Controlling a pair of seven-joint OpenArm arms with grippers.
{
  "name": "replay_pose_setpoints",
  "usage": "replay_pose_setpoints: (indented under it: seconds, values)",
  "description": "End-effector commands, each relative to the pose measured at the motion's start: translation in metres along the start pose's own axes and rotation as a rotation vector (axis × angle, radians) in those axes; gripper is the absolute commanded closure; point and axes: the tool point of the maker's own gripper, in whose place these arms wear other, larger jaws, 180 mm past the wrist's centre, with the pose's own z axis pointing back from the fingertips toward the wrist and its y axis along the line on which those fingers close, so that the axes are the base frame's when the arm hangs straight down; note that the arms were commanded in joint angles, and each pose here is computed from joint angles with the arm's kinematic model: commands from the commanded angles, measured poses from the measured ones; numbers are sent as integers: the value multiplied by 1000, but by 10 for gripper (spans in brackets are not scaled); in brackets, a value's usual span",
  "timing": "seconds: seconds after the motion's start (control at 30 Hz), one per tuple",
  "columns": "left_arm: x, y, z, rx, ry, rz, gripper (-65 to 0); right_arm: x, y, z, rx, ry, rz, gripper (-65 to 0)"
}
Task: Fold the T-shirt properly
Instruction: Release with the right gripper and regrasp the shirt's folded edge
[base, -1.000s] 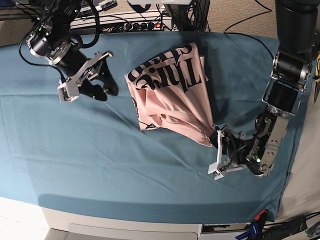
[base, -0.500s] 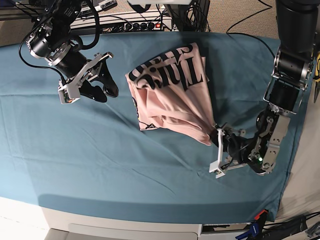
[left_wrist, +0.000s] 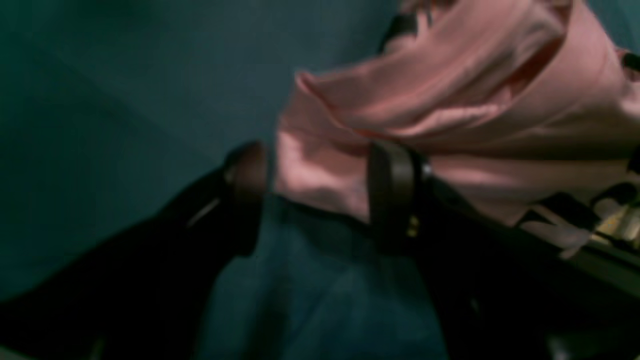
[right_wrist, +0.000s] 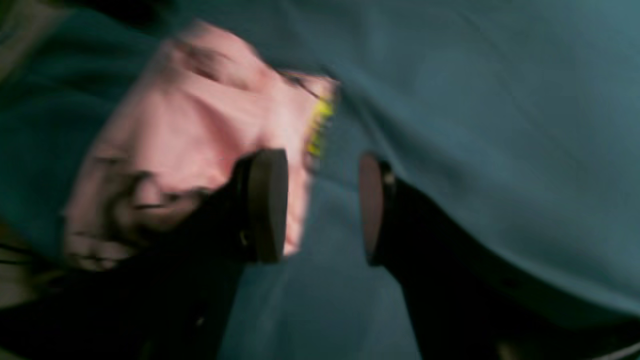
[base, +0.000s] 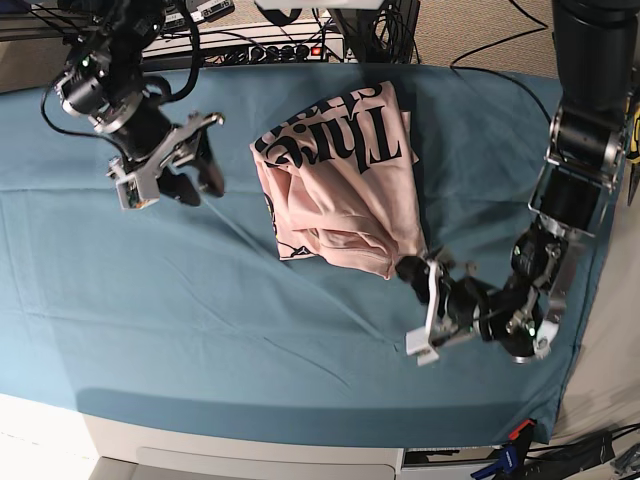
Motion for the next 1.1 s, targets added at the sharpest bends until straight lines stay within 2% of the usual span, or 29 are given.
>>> replay_pose_setpoints:
  seconds: [0.0,0.13,0.23,0.37,0.47,0.53,0.73,0.9,1.07]
  values:
    - [26,6,19,28,-60,-35,-331,15,-3,-3,6,-61,1,-241]
    - [40,15,29,79,-81,-64,-331,10,-17,-33,69,-70,-125,-241]
    - [36,20,28,103,-66,-67,-331,9,-18,-59,180,-65,-249,-241]
    - [25,17,20,87,-50,-52,-331,15,-7,-86,376,-45,-396,-241]
    - [14,14,12,78,-29,-39,-331,38,-4,-95,493,-141,-500,-241]
    - [4,14,6,78,-9,-31,-331,48,-3,-97,536,-182,-537,-241]
    - [-14,9,-5,59,21,-8,-331,46,2,-97,555,-178,-544,-241]
    - [-13,10,-4,62,18,-10,-331,17,39,-115,590,4,-454,-241]
    - [-13,10,-4,63,19,-10,-331,7,63,-121,635,79,-405,-241]
